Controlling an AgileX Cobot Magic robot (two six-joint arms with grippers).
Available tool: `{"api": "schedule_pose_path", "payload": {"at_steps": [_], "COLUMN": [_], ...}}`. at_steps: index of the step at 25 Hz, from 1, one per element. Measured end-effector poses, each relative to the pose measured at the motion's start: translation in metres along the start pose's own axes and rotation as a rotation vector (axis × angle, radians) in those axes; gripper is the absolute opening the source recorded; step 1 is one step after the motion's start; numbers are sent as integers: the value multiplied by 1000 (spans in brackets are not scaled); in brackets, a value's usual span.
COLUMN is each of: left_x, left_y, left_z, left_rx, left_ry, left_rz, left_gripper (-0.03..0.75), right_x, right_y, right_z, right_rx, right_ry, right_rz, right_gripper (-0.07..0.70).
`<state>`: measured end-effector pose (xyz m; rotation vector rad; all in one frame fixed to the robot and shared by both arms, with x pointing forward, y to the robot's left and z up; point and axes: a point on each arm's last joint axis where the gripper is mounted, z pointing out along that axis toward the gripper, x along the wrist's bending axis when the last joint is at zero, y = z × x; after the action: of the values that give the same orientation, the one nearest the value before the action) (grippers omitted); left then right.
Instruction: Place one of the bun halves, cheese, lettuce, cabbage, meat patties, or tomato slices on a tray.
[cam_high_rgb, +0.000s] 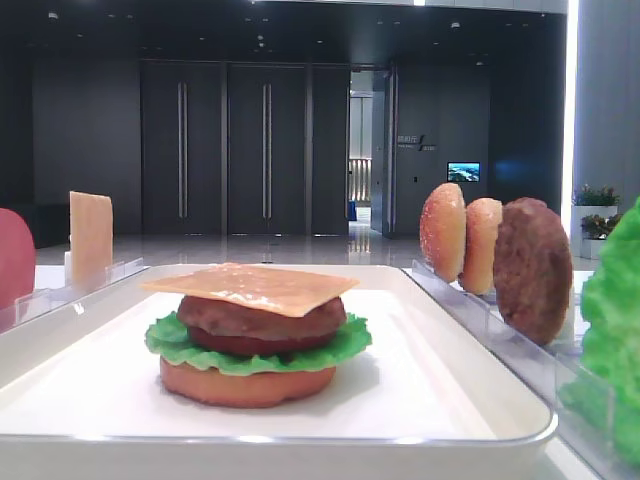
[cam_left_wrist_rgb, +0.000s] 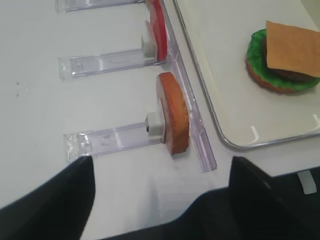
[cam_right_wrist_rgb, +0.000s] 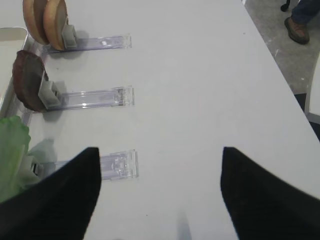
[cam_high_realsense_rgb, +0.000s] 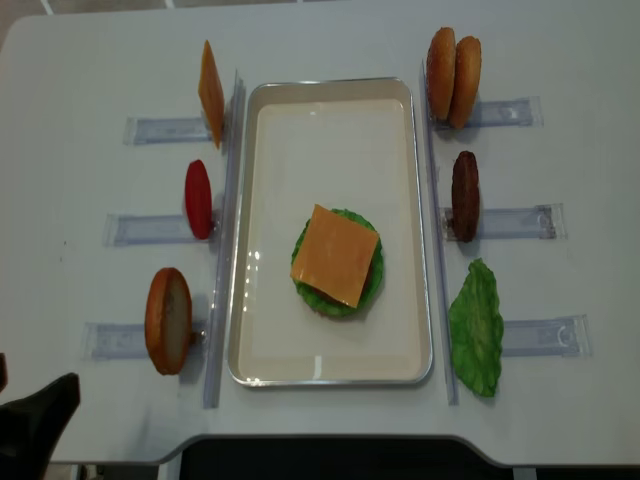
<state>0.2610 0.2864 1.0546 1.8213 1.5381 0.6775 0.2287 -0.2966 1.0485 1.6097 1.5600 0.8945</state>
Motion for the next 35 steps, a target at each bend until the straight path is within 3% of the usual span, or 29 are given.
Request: {"api": "schedule_pose_path", "payload": {"at_steps": [12,17,23,31,35], "left_x": [-6,-4,-1,8,10], "left_y": [-25,-27,-29,-30,-30], "left_z": [-15,-16,-15,-15,-15], "left_rx": [-194,-200,-189,-181,-180], "left_ry": [26,41,-34,37,59], "left_rz": [53,68,148,45,20], "left_gripper": [640,640,640,640,640], "right_x": [0,0,0,0,0], "right_y": [0,0,0,0,0], "right_z": [0,0,0,0,0], "right_rx": [0,0,0,0,0], "right_ry": [0,0,0,0,0], "right_rz": [0,0,0,0,0], "right_gripper": [482,482,482,482,482]}}
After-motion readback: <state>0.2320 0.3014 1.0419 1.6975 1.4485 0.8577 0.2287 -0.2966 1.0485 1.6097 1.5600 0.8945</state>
